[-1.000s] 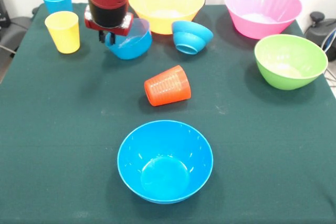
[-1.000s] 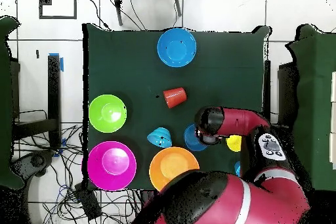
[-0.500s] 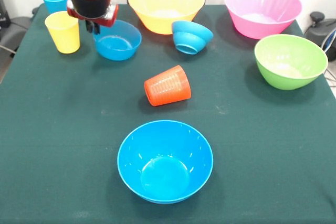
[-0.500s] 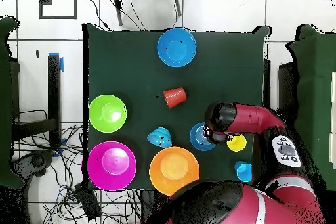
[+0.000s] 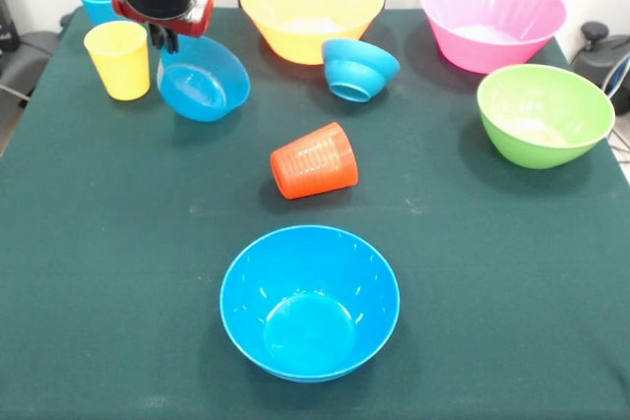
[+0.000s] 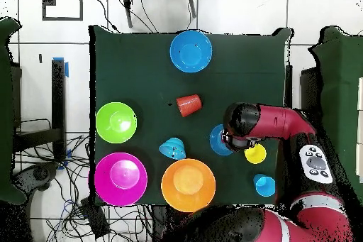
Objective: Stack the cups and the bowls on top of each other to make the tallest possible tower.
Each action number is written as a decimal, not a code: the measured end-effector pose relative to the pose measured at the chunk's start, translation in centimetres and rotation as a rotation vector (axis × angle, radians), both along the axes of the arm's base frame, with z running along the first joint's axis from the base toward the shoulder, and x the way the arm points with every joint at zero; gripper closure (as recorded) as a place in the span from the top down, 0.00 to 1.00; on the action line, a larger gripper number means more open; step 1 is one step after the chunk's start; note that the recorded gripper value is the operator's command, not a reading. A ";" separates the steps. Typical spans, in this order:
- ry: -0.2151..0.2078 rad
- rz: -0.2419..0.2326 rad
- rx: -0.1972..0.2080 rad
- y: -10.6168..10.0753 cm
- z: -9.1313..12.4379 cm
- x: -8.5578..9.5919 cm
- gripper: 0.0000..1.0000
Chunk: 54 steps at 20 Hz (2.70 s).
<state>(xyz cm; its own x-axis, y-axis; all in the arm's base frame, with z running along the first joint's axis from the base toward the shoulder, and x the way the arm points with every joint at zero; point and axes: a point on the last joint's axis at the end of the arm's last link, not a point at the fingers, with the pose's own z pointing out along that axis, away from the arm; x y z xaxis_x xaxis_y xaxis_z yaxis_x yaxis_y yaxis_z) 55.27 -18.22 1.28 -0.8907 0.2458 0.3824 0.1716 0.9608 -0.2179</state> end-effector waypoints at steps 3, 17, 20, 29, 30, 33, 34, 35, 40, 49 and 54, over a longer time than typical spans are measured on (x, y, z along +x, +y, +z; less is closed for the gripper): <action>-0.009 0.000 0.003 0.0 0.1 0.5 0.00; -0.026 -0.001 0.027 0.4 0.3 1.7 0.00; -0.022 0.000 0.025 0.5 0.8 1.9 0.00; 0.022 0.023 0.009 2.3 3.5 3.5 0.00; 0.031 0.025 0.007 2.7 3.9 3.9 0.00; 0.049 0.027 0.005 3.4 4.7 4.9 0.00; 0.053 0.027 0.005 3.6 5.0 5.2 0.00; 0.057 0.026 0.005 3.8 5.2 5.6 0.00; 0.034 0.030 -0.004 4.3 6.2 7.6 0.00; 0.015 0.031 -0.009 4.2 6.4 8.5 0.00; -0.026 0.030 -0.011 3.5 6.1 8.8 0.00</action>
